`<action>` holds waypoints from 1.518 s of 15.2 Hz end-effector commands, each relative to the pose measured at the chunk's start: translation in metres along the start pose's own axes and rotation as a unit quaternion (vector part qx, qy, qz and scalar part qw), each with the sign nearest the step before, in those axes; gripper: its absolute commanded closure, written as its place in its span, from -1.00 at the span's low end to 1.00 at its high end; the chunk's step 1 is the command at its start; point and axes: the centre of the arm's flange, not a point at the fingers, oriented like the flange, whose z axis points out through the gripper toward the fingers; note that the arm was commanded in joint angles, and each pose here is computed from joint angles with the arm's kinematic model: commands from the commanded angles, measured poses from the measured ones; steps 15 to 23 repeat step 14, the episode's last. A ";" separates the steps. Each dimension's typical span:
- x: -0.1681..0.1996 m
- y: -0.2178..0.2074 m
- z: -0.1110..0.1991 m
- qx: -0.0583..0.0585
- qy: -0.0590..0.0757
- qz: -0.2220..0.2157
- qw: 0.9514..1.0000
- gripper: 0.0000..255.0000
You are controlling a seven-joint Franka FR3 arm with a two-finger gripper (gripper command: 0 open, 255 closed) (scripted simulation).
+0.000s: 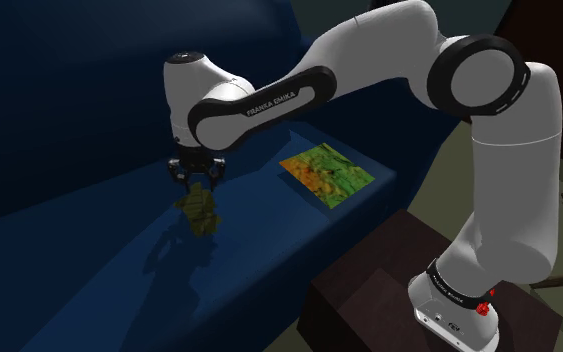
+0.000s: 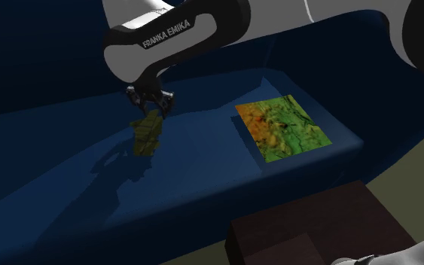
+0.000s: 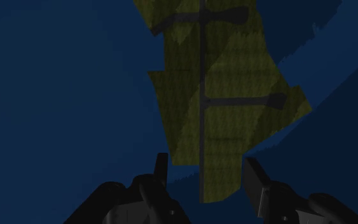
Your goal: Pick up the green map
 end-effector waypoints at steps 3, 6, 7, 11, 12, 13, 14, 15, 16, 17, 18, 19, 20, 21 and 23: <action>0.001 -0.001 -0.020 0.000 0.000 0.000 1.000 1.00; 0.001 -0.002 -0.036 0.000 0.000 0.000 1.000 1.00; 0.001 -0.002 -0.041 0.000 0.000 0.000 1.000 1.00; 0.002 -0.004 -0.062 0.000 0.000 0.000 1.000 1.00; 0.003 -0.004 -0.068 0.000 0.000 0.000 1.000 1.00; 0.003 -0.004 -0.068 0.000 0.000 0.000 1.000 1.00; 0.003 -0.004 -0.068 0.000 0.000 0.000 1.000 1.00; 0.003 -0.004 -0.068 0.000 0.000 0.000 1.000 1.00; 0.003 -0.004 -0.068 0.000 0.000 0.000 1.000 1.00; 0.003 -0.004 -0.068 0.000 0.000 0.000 1.000 1.00; 0.003 -0.004 -0.068 0.000 0.000 0.000 1.000 1.00; 0.003 -0.004 -0.068 0.000 0.000 0.000 1.000 1.00; 0.003 -0.004 -0.068 0.000 0.000 0.000 1.000 1.00; 0.003 -0.004 -0.068 0.000 0.000 0.000 1.000 1.00; 0.003 -0.004 -0.068 0.000 0.000 0.000 1.000 1.00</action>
